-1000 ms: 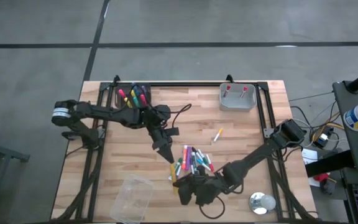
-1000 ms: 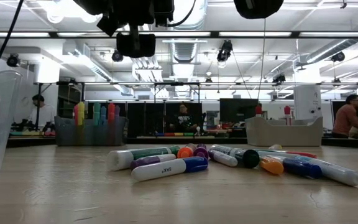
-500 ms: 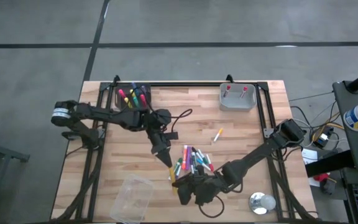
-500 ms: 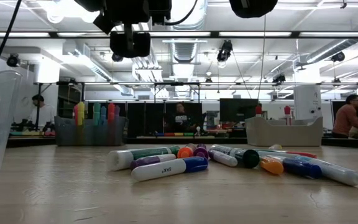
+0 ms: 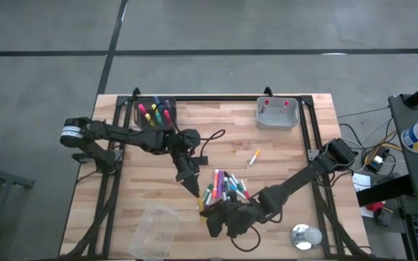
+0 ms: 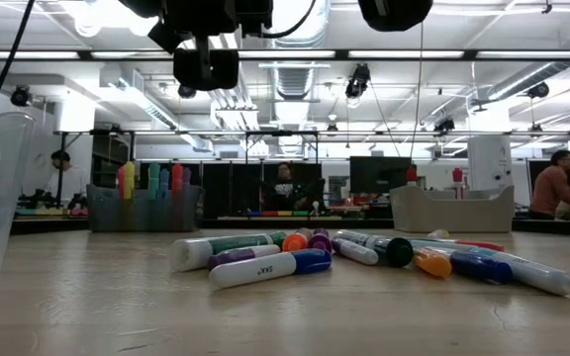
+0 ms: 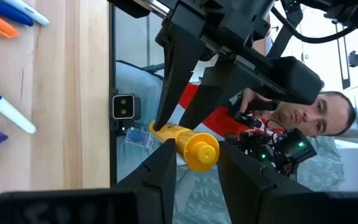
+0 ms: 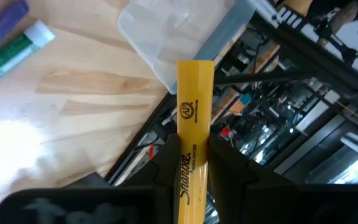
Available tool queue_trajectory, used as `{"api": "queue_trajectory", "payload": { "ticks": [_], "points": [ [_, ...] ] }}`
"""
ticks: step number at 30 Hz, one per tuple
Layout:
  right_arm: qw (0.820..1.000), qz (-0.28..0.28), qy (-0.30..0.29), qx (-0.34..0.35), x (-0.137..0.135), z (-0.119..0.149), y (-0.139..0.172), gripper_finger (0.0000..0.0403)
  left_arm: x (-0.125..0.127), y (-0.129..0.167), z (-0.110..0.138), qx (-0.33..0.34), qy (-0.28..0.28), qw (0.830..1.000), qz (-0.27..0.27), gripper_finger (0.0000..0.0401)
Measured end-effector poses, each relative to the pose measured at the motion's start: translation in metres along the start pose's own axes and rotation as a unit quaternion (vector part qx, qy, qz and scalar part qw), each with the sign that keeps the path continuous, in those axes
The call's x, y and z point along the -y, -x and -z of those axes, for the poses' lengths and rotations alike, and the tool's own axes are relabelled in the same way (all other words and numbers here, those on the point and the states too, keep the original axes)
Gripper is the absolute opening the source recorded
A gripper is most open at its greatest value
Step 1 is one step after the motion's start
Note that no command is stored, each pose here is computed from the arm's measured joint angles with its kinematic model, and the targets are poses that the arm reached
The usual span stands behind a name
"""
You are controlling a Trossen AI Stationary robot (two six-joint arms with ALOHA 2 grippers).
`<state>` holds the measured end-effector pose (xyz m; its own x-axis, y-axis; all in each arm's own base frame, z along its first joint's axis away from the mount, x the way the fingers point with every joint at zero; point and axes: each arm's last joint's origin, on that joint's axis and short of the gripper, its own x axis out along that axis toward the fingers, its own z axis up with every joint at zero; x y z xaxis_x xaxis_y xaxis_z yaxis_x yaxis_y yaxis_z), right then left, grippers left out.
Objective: Pick & Place Markers
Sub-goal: Put the dark yellow highlighter pen into the black bin
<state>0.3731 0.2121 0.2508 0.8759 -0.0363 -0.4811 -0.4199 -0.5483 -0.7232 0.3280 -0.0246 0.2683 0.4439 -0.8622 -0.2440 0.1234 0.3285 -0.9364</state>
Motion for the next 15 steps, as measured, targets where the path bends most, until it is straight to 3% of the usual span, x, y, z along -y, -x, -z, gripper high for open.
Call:
{"api": "queue_trajectory", "payload": {
  "ticks": [15],
  "points": [
    [1.000, 0.002, -0.001, 0.006, 0.0000, 0.0009, -0.0006, 0.0057, 0.0002, 0.0002, -0.0007, 0.003, 0.000, 1.000, 0.000, 0.0106]
  ]
}}
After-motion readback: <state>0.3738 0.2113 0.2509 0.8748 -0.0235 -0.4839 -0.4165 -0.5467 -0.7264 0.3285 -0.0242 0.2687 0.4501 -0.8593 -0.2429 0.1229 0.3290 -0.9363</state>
